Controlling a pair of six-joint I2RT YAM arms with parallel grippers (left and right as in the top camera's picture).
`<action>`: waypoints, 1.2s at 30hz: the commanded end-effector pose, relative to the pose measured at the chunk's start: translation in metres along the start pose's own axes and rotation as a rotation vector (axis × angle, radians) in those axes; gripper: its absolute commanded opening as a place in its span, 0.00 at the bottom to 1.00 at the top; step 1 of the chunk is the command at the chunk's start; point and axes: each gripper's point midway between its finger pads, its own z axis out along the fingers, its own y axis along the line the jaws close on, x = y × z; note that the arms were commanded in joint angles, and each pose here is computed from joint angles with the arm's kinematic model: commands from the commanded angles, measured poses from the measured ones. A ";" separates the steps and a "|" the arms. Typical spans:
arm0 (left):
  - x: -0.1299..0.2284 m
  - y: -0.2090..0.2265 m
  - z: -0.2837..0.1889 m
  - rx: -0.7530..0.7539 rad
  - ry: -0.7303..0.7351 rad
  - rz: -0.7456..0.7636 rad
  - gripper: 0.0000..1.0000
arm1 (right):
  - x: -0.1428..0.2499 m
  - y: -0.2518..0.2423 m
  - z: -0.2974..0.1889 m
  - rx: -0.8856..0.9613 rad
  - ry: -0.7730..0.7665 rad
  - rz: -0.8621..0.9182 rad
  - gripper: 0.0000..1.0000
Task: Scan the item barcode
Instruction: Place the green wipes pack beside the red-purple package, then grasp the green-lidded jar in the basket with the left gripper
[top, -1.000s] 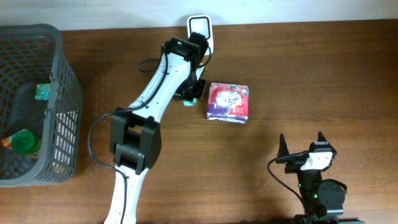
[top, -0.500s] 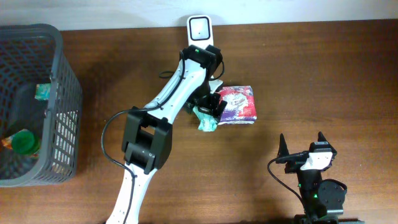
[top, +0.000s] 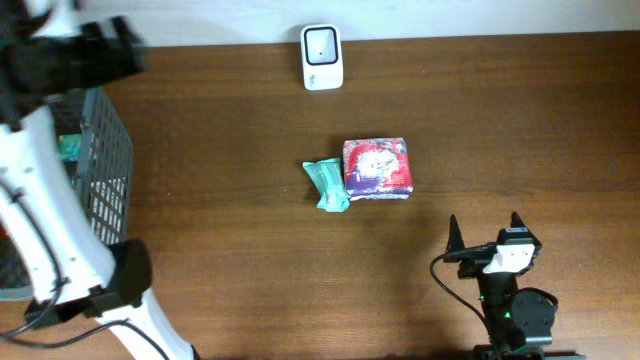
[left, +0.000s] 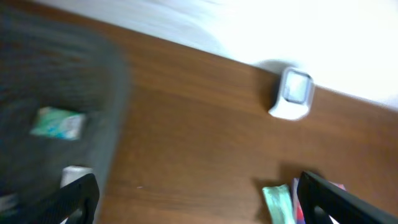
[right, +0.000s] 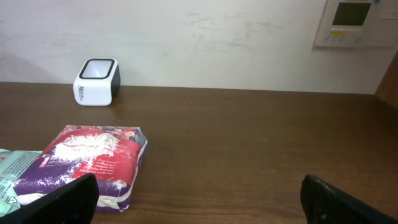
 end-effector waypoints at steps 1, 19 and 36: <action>-0.003 0.086 -0.009 -0.194 -0.010 -0.163 0.99 | 0.003 0.000 0.000 0.002 0.007 0.004 0.99; 0.152 0.261 0.103 -0.370 0.513 -0.306 0.91 | 0.003 0.000 0.000 0.002 0.007 0.004 0.99; 0.239 0.316 0.120 -0.594 0.606 -0.573 0.99 | 0.003 0.000 0.000 0.002 0.007 0.004 0.98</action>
